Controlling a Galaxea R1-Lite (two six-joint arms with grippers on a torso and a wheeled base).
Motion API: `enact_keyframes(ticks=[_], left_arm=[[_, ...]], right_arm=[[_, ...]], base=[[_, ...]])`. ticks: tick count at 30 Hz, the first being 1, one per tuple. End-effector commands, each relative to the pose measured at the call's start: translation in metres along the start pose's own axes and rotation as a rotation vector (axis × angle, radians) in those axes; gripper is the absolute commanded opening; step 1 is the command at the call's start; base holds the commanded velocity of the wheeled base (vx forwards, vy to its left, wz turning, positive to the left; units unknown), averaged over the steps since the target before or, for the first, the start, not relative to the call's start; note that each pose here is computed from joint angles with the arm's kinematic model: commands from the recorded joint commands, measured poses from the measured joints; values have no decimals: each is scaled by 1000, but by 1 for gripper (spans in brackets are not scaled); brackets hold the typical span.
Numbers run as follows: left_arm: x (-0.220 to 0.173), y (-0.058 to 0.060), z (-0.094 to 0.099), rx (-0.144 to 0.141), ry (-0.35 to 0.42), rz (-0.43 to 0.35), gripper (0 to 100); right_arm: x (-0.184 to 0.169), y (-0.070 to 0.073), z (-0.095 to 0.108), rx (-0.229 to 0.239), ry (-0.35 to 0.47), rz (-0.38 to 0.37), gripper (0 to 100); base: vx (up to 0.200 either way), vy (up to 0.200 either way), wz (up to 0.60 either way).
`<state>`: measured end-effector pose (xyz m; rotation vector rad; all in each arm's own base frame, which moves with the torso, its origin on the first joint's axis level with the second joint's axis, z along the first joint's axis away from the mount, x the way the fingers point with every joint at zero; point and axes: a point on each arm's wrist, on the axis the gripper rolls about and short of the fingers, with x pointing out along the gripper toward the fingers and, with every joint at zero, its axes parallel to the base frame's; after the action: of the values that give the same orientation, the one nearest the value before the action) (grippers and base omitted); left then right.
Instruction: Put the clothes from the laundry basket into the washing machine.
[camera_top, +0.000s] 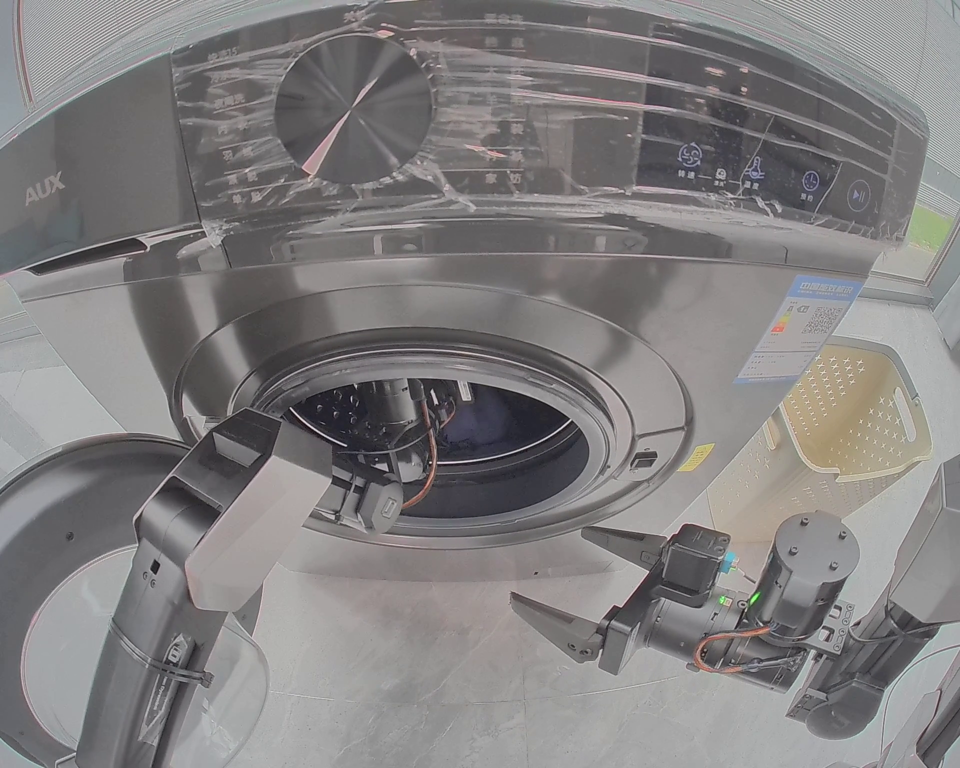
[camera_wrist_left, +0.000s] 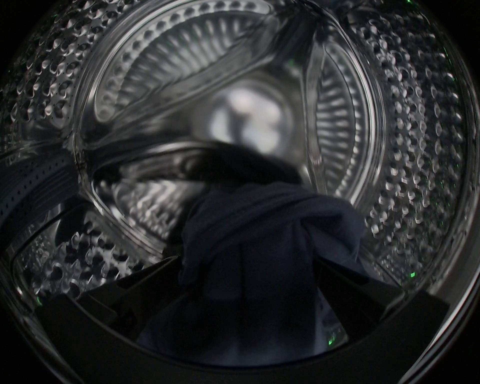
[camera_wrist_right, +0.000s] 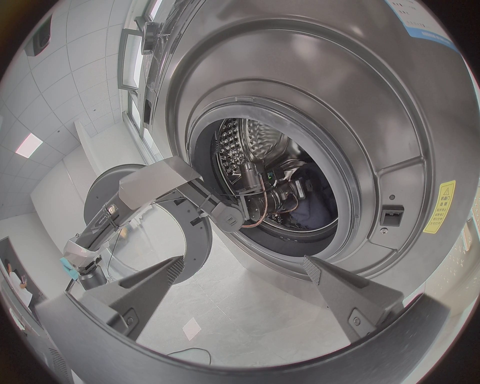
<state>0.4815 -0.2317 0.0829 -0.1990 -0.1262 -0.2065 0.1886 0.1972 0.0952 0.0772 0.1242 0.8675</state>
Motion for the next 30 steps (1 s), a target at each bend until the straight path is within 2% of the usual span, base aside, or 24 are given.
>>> enact_keyframes(ticks=[1, 7, 11, 12, 15, 17, 19, 21, 26, 29, 30], left_arm=[[-44, -14, 23, 28, 113, -29, 100], [-76, -21, 28, 47, 189, -64, 100], [-84, -26, 31, 46, 191, -79, 100], [-91, -30, 39, 46, 185, -91, 100], [-105, -36, 44, 52, 209, -111, 100], [-115, -38, 42, 59, 236, -121, 100], [-135, -41, 28, 79, 299, -142, 100], [-148, -39, 16, 88, 334, -152, 100], [-163, -33, 0, 83, 325, -159, 100], [-178, -26, -1, 76, 312, -162, 100], [-185, -26, 6, 72, 297, -169, 100]], right_arm=[[0, 0, 0, 0, 1, 1, 100], [0, 0, 0, 0, -1, 1, 100], [0, 0, 0, 0, -1, 1, 100], [-1, 0, 0, 0, -1, 1, 100], [-1, 0, 0, 0, -1, 1, 100], [-1, 0, 0, 0, 2, 1, 100], [-2, 0, -1, 1, 5, 0, 100], [-3, 0, -2, 1, 11, 0, 100], [-8, 0, -4, 4, 28, -2, 100], [-12, 1, 0, 3, 14, -1, 100], [-14, 2, 3, 0, 2, 1, 100]], base=[[0, 0, 0], [0, 0, 0], [0, 0, 0], [0, 0, 0], [0, 0, 0], [0, 0, 0], [0, 0, 0], [0, 0, 0], [0, 0, 0], [0, 0, 0], [0, 0, 0]])
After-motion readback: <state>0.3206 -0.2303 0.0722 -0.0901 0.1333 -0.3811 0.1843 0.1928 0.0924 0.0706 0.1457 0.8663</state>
